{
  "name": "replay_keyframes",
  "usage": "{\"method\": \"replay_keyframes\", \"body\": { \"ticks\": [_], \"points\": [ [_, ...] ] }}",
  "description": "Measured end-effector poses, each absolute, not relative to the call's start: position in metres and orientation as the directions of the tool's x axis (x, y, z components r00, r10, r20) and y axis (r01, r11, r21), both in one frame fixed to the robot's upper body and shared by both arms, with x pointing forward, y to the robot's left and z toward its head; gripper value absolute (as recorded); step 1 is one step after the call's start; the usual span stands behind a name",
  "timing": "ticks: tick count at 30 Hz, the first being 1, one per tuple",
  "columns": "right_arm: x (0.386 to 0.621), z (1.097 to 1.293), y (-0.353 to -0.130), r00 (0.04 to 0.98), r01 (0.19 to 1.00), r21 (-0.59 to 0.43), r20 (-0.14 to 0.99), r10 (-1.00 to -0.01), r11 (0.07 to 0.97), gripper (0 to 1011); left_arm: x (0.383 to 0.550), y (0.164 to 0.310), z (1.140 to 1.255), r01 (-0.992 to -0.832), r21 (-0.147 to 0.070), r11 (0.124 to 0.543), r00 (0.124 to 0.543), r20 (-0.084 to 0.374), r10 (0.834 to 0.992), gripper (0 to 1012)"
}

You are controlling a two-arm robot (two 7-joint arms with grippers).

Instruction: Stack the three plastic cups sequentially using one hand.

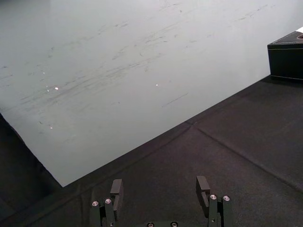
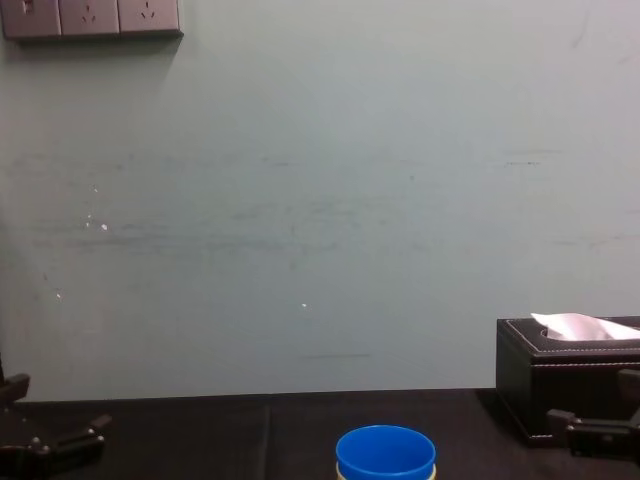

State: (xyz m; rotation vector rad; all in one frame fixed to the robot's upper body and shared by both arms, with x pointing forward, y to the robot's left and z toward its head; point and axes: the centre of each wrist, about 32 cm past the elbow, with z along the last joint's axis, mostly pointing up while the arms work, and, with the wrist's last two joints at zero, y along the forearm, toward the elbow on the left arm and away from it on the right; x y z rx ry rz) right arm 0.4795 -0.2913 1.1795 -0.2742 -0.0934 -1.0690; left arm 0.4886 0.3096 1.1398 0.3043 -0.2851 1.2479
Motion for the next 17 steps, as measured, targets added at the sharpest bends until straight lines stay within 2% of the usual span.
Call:
{"method": "replay_keyframes", "body": {
  "ticks": [17],
  "points": [
    [0.4796,1.1807,-0.2905,0.483,0.874,-0.176,0.209,-0.850,0.453,1002,0.4886,0.3096,1.1398,-0.955,0.070,0.287,0.292,0.374,0.880,1010]
  ]
}}
